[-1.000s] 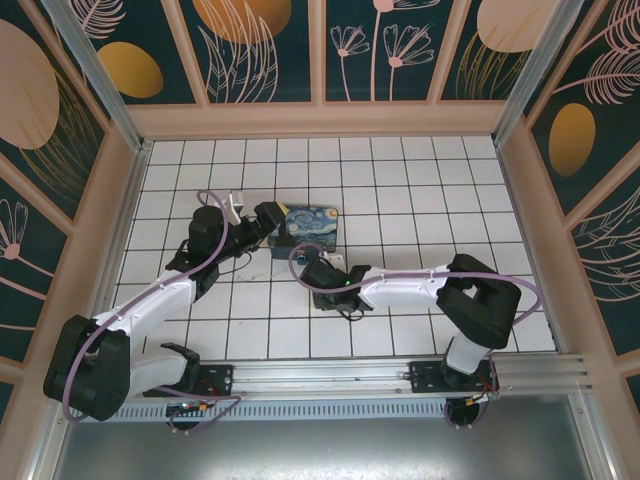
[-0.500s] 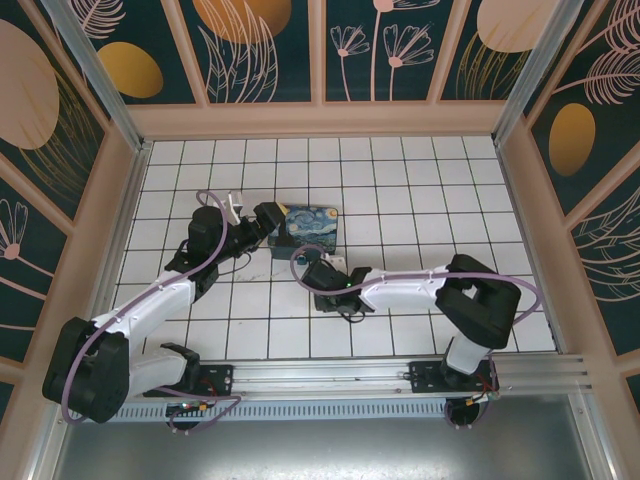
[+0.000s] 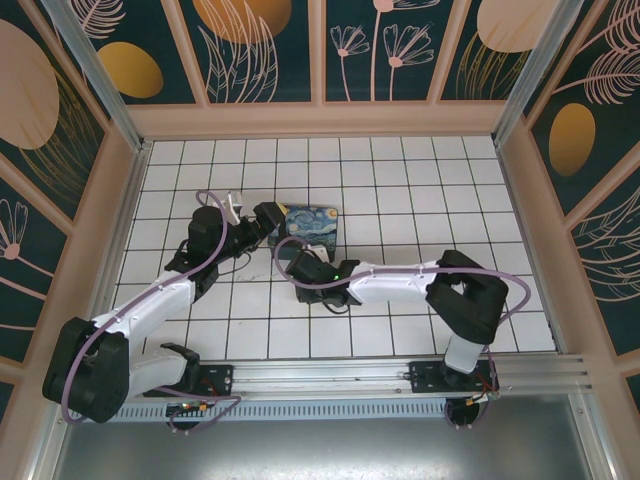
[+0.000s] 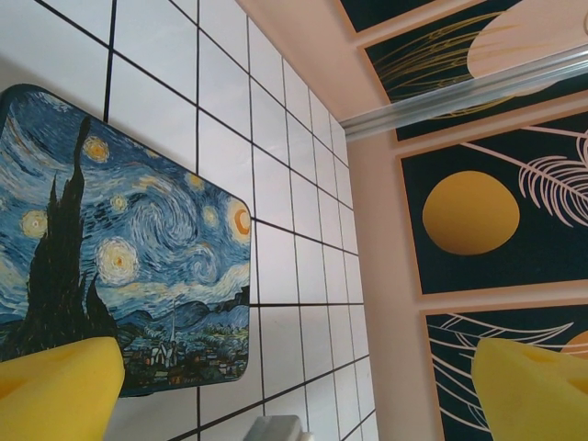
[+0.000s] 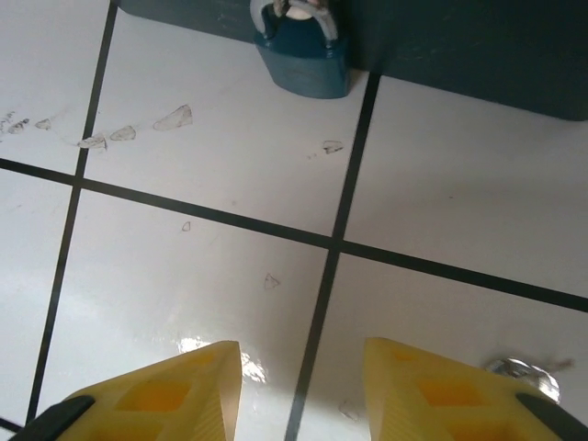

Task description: Unlock the padlock with the key

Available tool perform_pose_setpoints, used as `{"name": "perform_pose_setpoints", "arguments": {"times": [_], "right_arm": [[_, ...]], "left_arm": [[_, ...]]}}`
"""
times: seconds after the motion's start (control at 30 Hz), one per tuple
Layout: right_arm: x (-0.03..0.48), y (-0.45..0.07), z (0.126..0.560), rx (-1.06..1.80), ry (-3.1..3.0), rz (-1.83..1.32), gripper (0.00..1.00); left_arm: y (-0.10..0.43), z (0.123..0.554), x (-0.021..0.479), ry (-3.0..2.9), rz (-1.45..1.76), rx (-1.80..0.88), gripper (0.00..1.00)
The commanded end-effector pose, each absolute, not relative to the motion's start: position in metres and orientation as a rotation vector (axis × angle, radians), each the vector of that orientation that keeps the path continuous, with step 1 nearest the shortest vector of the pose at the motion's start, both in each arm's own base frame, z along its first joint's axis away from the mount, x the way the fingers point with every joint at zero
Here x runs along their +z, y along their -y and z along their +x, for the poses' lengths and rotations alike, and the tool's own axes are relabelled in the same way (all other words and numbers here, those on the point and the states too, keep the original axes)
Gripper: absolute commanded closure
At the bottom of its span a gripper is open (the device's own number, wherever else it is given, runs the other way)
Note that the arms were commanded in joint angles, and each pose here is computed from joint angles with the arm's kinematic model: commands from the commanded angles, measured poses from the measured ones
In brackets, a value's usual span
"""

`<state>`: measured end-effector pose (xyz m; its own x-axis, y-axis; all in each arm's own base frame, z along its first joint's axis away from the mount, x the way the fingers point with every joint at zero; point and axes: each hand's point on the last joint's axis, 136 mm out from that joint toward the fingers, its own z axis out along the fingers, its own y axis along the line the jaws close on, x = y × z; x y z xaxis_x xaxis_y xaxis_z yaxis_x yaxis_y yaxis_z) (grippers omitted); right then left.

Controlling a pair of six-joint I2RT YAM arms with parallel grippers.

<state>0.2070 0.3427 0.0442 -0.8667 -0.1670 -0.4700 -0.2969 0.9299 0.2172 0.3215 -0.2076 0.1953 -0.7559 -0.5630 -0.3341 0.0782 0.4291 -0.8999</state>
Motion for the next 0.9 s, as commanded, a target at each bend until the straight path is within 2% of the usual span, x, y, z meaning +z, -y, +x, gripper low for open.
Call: {"name": "perform_pose_setpoints", "arguments": {"times": [0.0,0.1,0.3,0.47,0.87], "right_arm": [[0.058,-0.319,0.203,0.303,-2.582,-0.439,0.58],[0.055,-0.296,0.201,0.206,-2.565,-0.574,0.52],[0.054,-0.266,0.206,0.231,-2.571,-0.7,0.5],[0.054,-0.268,0.207,0.279,-2.543,-0.815,0.5],[0.028,-0.275,0.214,0.18,-2.553,-0.977,0.51]], "left_arm": [[0.208,0.319,0.199,-2.061,-0.377,-1.341,0.03],[0.208,0.319,0.199,-2.063,-0.373,-1.342,0.02],[0.208,0.32,0.202,-2.06,-0.373,-1.343,0.02],[0.208,0.321,0.203,-2.061,-0.376,-1.337,0.02],[0.208,0.324,0.201,-2.066,-0.385,-1.329,0.02]]}}
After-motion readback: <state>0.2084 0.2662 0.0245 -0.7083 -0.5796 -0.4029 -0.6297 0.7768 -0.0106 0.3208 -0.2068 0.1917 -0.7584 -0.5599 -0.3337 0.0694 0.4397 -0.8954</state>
